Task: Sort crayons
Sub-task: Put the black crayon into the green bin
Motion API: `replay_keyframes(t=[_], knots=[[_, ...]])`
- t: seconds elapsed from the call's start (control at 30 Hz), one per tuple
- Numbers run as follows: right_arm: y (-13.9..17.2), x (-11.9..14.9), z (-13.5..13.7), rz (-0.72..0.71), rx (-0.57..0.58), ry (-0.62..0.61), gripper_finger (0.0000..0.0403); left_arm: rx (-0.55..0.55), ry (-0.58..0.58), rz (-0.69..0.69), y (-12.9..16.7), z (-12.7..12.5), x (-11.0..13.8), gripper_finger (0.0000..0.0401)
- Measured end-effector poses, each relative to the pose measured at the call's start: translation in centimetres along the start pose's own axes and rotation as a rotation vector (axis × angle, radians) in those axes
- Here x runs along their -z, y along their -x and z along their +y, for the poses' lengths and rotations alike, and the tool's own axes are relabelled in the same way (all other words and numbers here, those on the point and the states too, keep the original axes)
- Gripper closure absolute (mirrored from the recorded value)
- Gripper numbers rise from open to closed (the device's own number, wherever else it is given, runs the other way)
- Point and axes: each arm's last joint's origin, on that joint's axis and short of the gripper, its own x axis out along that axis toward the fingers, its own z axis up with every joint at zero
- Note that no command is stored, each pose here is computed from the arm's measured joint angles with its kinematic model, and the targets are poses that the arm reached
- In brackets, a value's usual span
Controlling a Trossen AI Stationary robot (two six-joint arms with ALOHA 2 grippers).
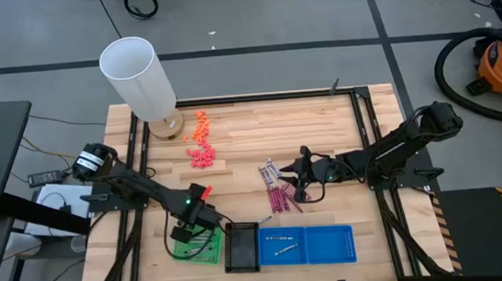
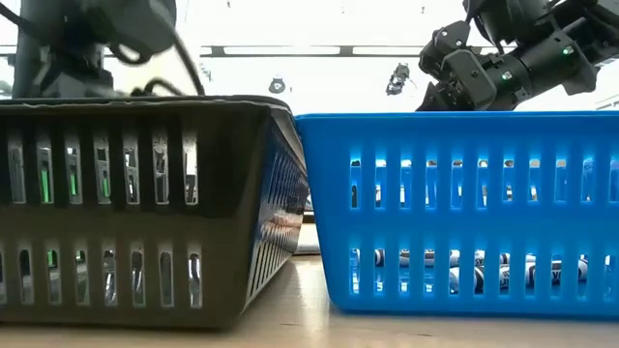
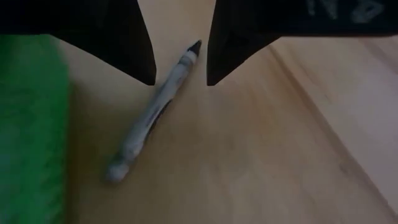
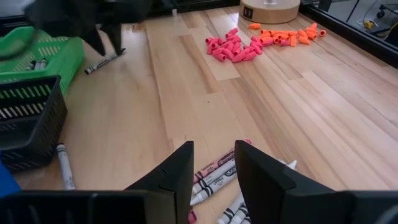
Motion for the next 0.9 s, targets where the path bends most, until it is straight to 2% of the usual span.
replay_keyframes(t=[0.23,0.67,0.83,0.9], knots=[[0.05,0.01,0.12,-0.002,-0.001,0.002,0.0276,0.001,0.000,0.014,-1.01,-0.10,0.77,0.0259],[0.05,-0.01,0.13,-0.005,-0.002,0.005,0.0276,0.021,-0.005,0.010,-1.10,-0.19,0.73,0.0385],[0.05,-0.01,0.13,-0.005,-0.001,0.005,0.0276,0.010,0.002,0.017,-0.75,-0.14,0.64,0.0389],[0.05,-0.03,0.13,-0.006,-0.002,0.004,0.0276,-0.034,0.013,0.052,-0.29,0.00,0.59,0.0388]])
